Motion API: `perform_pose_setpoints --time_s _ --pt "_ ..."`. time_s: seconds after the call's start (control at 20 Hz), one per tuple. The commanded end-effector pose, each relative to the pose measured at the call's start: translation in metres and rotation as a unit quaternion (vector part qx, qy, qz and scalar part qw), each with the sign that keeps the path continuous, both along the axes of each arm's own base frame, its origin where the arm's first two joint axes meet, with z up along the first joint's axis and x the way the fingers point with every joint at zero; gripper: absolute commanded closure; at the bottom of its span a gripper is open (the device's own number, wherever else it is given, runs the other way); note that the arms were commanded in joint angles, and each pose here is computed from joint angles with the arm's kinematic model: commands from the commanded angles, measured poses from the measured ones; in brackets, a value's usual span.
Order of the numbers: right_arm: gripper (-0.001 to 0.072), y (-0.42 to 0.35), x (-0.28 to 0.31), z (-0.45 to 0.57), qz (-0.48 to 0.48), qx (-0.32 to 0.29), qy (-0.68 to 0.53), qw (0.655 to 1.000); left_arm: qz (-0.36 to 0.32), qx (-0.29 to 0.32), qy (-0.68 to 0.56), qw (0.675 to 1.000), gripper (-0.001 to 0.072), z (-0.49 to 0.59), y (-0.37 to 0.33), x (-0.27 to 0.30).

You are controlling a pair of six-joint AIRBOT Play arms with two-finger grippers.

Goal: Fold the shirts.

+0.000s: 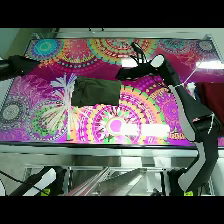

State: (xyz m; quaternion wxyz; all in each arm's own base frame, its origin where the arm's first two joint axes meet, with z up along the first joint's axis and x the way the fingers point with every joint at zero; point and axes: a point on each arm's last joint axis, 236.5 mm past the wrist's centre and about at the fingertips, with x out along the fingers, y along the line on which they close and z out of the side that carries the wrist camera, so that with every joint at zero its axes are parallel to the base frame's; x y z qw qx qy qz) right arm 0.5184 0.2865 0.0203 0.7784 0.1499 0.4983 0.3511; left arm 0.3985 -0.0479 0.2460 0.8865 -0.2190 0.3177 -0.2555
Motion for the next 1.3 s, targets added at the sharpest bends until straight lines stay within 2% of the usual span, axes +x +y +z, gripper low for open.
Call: perform_pose_setpoints --time_s 0.0,0.1,0.35,0.55,0.6,0.65,0.7,0.8,0.95,1.15,1.25 --pt "0.0123 -0.031 -0.016 -0.068 -0.034 -0.026 0.118 0.992 -0.018 -0.003 0.012 1.0 0.0696 -0.011 -0.011 0.005" --pt "0.0014 -0.009 -0.026 -0.094 -0.027 -0.004 0.156 0.987 -0.023 -0.004 0.017 1.0 0.0696 -0.016 -0.014 0.007" --pt "0.0015 0.065 -0.032 -0.103 -0.013 0.104 0.169 0.98 -0.02 -0.003 0.014 1.0 0.0697 -0.016 -0.012 0.009" --pt "0.0019 0.088 -0.016 -0.096 -0.045 0.13 0.135 0.981 -0.02 -0.003 0.013 1.0 0.0696 -0.016 -0.012 0.009" --pt "0.016 0.092 -0.013 -0.089 -0.042 0.144 0.126 0.981 -0.02 -0.003 0.014 1.0 0.0696 -0.016 -0.012 0.009" --pt "0.0537 0.096 -0.011 -0.078 -0.026 0.165 0.103 0.981 -0.021 -0.003 0.014 1.0 0.0696 -0.016 -0.012 0.009" --pt "0.0677 0.098 -0.011 -0.068 -0.019 0.182 0.096 0.978 -0.021 -0.003 0.015 1.0 0.0696 -0.016 -0.012 0.009" --pt "0.0691 0.092 -0.009 -0.047 -0.012 0.182 0.08 0.98 -0.024 -0.003 0.016 1.0 0.0696 -0.017 -0.013 0.008" --pt "0.0692 0.055 -0.006 0.017 0.003 0.139 0.016 0.99 -0.029 -0.003 0.021 0.999 0.0696 -0.018 -0.015 0.005" --pt "0.0692 -0.04 -0.018 0.177 -0.031 0.129 -0.104 0.986 -0.031 -0.003 0.023 0.999 0.0696 -0.018 -0.015 0.004" --pt "0.0692 -0.103 -0.024 0.224 -0.095 0.077 -0.157 0.98 -0.03 -0.003 0.022 0.999 0.0696 -0.018 -0.015 0.004"
